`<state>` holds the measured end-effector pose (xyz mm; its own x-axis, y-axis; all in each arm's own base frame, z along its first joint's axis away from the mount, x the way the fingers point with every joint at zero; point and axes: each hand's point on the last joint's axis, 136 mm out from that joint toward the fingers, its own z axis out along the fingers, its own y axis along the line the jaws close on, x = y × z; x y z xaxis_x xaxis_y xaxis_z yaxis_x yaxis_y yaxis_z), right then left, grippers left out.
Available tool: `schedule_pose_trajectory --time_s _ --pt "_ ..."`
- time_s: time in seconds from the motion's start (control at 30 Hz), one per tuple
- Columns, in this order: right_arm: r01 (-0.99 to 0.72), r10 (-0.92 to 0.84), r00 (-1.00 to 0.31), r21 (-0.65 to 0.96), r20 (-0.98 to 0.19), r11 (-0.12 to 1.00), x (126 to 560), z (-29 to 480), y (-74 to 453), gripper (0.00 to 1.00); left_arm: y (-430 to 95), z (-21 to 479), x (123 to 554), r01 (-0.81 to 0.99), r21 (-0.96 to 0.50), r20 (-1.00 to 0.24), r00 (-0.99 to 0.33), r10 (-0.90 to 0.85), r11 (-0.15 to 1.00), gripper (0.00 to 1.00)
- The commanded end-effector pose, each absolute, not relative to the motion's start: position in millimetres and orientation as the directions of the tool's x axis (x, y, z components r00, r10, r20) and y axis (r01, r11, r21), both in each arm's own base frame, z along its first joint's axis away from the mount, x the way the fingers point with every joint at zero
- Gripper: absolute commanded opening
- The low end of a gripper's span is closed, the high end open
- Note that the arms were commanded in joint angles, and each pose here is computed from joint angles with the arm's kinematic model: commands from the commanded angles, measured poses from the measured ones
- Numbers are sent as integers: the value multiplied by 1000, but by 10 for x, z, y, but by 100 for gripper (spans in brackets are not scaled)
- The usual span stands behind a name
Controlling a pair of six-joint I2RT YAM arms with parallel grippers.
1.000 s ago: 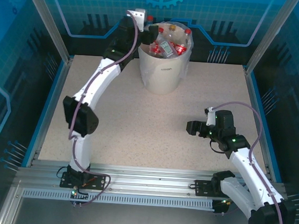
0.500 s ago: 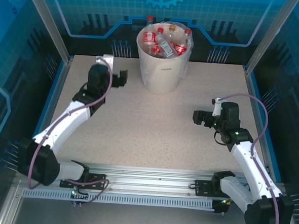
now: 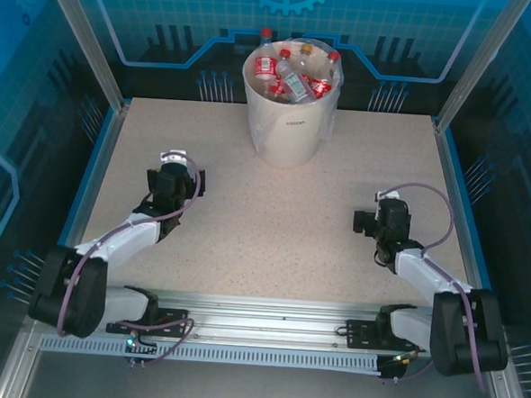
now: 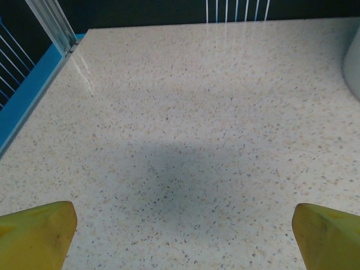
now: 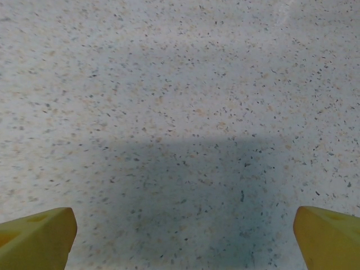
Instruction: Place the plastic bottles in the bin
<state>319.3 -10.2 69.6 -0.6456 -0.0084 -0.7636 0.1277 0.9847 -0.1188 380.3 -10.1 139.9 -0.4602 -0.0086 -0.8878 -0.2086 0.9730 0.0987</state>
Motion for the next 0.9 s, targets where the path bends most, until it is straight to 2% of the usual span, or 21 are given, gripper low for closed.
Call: schedule_pose_trajectory --time_s 0.0,0.2,0.33,0.47,0.63,0.73,0.87 --pt "185 -39 -459 -138 -888 973 3507 1124 -199 100 -62 1469 3967 -241 71 -922 -387 -29 968 99" --pt "172 -88 -379 -164 -921 971 3639 1222 -182 100 -54 1461 4134 -193 137 -926 -372 56 972 99" --pt "159 -95 -323 -153 -942 975 3731 1273 -140 100 -51 1468 4132 -171 111 -929 -367 42 979 99" --pt "140 -100 -367 -161 -925 977 3811 1226 -111 100 -70 1522 4080 -149 64 -945 -326 12 987 99" --pt "124 -40 -305 -81 -952 989 3823 1235 -36 100 -72 1529 4063 -145 60 -948 -318 11 988 99" --pt "107 -59 -270 -91 -961 990 3892 1170 4 100 -55 1514 4006 -151 57 -952 -307 8 987 99" --pt "39 -81 -310 -98 -947 994 3929 1082 122 100 -16 1316 3915 -161 58 -948 -319 3 985 99"
